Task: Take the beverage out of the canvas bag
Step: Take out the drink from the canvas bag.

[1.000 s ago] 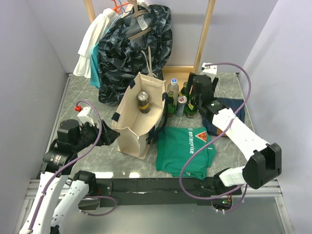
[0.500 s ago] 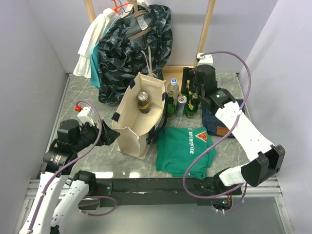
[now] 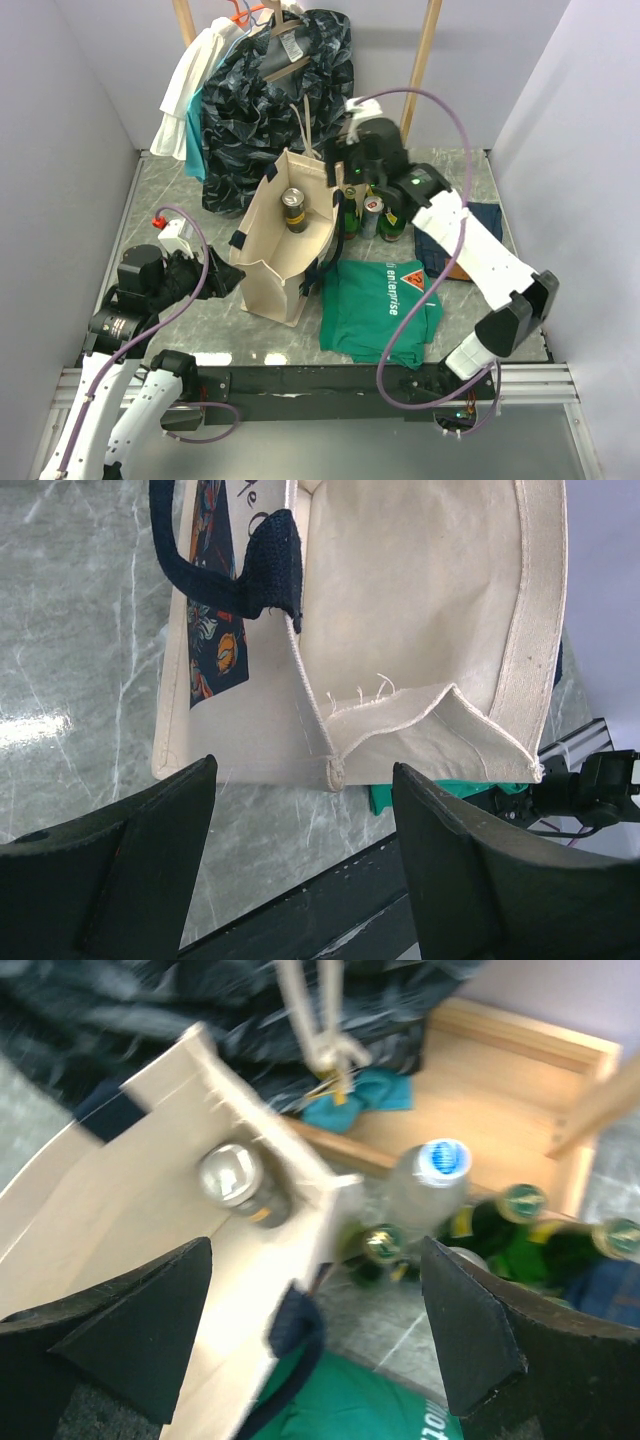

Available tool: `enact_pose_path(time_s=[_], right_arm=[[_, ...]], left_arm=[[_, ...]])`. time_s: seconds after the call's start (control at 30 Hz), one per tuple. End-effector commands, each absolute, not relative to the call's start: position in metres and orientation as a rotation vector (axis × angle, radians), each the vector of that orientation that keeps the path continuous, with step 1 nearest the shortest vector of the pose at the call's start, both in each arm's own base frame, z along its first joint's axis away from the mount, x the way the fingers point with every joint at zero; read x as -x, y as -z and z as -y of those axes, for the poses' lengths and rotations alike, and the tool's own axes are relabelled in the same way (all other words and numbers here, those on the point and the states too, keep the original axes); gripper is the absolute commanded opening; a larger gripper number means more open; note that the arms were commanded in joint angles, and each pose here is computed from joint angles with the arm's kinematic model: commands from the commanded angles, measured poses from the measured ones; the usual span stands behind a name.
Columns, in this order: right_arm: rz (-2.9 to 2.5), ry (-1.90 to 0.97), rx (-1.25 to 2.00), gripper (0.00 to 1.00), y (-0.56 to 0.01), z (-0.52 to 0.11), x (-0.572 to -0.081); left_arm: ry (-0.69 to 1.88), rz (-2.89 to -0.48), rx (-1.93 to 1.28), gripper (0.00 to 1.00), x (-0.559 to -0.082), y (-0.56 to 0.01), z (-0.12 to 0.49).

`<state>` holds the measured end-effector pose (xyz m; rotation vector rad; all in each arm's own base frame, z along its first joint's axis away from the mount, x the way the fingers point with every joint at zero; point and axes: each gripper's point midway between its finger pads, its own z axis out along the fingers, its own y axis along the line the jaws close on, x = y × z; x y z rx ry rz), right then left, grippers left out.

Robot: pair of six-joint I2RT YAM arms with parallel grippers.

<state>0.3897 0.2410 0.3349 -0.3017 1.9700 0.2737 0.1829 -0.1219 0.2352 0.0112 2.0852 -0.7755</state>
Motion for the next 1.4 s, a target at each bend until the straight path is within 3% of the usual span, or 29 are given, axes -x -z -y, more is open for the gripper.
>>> enact_pose_path(time_s=[0.0,0.7,1.37], right_arm=[[-1.945,-0.247,0.407,0.91,-0.339,-0.271,-0.382],[-1.987,-0.367,0.528,0.91,-0.305,-0.344,-0.387],[-2.044,-0.32,0.547,0.92,-0.268,-0.366,-0.404]], left_arm=[[0.773,-2.072,-0.002,0.76,-0.184,-0.237,0.121],[0.782,-2.069,-0.017,0.76,-0.182,-0.238,0.123],[0.772,-2.073,-0.003,0.76,-0.184,-0.237,0.121]])
